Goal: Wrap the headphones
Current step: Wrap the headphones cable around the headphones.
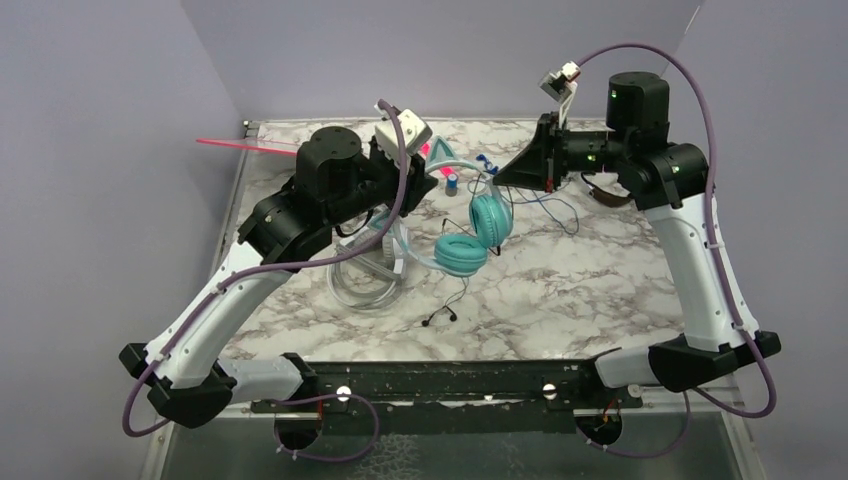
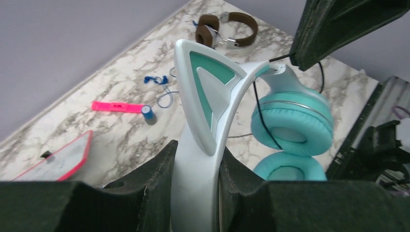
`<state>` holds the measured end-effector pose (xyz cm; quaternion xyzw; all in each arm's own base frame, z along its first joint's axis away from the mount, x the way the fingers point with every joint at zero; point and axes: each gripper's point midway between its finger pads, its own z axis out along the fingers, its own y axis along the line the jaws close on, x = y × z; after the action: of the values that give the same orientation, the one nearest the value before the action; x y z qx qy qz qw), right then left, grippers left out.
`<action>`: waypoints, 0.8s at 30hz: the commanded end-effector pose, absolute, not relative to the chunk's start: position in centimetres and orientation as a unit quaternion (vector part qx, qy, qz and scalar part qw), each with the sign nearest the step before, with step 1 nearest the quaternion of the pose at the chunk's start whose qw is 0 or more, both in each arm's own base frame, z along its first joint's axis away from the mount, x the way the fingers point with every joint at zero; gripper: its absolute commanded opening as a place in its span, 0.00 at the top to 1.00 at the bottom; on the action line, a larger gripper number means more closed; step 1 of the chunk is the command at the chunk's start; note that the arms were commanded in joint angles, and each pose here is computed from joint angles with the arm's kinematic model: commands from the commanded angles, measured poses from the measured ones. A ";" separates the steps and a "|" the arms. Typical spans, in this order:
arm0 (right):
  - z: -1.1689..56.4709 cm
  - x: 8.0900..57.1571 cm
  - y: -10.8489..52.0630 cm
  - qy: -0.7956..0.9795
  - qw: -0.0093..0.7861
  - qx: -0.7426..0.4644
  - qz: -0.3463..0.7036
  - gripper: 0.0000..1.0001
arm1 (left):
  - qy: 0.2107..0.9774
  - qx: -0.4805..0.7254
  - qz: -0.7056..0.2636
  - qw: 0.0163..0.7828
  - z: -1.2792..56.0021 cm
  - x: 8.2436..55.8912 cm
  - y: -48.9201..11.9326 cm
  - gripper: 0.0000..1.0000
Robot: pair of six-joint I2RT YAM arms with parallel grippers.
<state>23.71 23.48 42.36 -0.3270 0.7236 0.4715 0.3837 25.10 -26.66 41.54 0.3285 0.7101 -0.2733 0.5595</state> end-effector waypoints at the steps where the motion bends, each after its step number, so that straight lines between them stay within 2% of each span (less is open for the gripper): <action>1: 43.9 22.8 24.2 0.736 0.349 -0.266 0.515 0.99 | 0.669 0.265 -0.187 0.668 44.9 28.5 -23.6 1.00; 7: 42.9 22.6 26.0 0.710 0.284 -0.200 0.613 0.99 | 0.625 0.232 -0.188 0.721 47.0 29.1 -23.3 1.00; 11: 43.2 23.1 26.3 0.704 0.280 -0.169 0.630 0.99 | 0.607 0.213 -0.170 0.747 47.6 29.7 -22.9 1.00; 15: 43.2 24.0 26.6 0.697 0.289 -0.142 0.640 0.97 | 0.586 0.172 -0.189 0.769 48.4 29.6 -22.4 1.00; 18: 42.7 24.7 26.7 0.690 0.310 -0.116 0.644 0.91 | 0.576 0.129 -0.216 0.778 49.1 29.5 -22.0 1.00; 24: 42.7 25.7 27.0 0.685 0.349 -0.093 0.633 0.89 | 0.558 0.068 -0.248 0.789 49.8 30.0 -21.8 1.00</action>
<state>25.64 26.65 40.69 -0.0922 0.7105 0.6264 0.3071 30.14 -24.07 41.96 0.2018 0.6432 -0.1911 0.7135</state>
